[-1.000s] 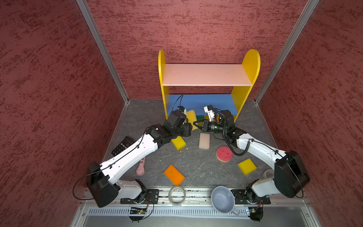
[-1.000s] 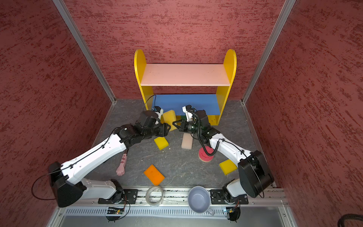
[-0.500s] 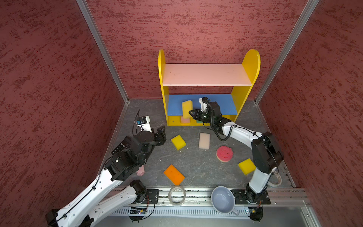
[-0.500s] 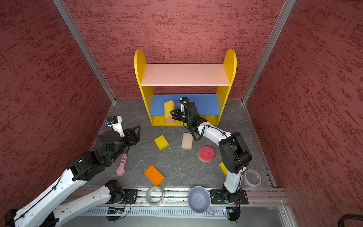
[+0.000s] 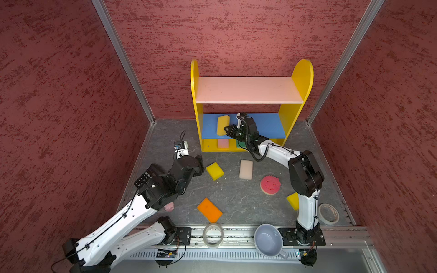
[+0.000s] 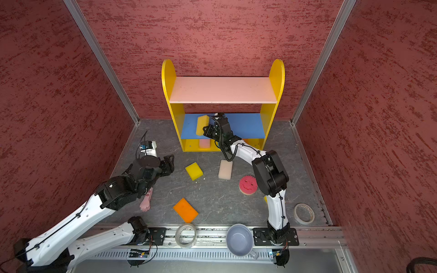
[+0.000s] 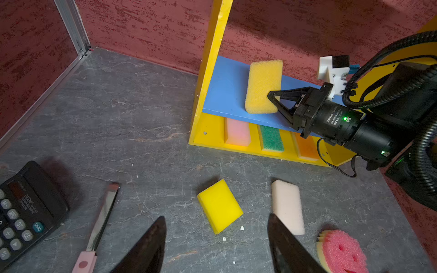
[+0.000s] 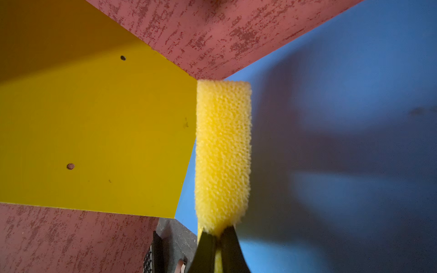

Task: Place and organize the cleaning sponges onto the shelf
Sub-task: 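Raise the yellow sponge onto the blue board with the right gripper while left withdraws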

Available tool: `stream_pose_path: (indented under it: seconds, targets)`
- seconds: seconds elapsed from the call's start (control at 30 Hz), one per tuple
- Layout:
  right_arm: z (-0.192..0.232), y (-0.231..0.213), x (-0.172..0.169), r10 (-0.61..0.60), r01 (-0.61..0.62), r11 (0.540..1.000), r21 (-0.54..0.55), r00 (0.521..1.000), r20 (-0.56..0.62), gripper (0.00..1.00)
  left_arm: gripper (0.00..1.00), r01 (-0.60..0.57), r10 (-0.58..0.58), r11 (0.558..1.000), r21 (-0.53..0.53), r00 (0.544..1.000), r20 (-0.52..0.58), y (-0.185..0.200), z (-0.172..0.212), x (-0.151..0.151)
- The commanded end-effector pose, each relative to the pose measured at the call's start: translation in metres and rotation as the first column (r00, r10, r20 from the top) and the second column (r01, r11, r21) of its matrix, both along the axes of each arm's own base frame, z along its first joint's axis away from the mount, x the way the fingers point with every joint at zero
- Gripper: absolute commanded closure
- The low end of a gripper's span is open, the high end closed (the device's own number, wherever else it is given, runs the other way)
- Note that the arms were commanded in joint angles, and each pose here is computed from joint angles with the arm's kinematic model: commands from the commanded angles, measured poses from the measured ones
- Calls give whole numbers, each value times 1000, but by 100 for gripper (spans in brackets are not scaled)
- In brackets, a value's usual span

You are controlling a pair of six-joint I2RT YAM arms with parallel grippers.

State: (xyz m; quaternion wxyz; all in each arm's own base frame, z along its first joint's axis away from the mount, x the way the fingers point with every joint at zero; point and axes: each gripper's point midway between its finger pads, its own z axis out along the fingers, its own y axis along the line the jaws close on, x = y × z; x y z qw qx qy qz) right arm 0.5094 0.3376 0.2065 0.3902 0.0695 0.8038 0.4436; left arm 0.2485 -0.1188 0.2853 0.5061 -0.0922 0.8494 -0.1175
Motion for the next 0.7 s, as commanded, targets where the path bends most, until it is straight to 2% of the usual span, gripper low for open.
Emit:
stream_pose_path:
  seconds: [0.0, 0.2, 0.3, 0.57, 0.67]
  targets:
    - [1, -5, 12, -55, 55, 998, 7, 998, -7, 95, 32, -21, 21, 1000, 1, 1000, 23, 6, 7, -2]
    - [-14, -5, 14, -53, 53, 999, -2, 998, -45, 84, 31, -22, 22, 1000, 1, 1000, 21, 6, 8, -2]
    - [-14, -6, 15, -49, 49, 999, 13, 997, -56, 77, 31, -19, 19, 1000, -7, 1000, 12, 4, 6, -1]
    - [-19, -20, 19, -70, 69, 998, -13, 994, -84, 67, 30, -10, 10, 1000, -12, 1000, 6, 1, 7, -2]
    - [-17, -25, 20, -75, 73, 997, -20, 994, -81, 60, 29, -4, 4, 1000, -13, 1000, 3, -2, 6, -1]
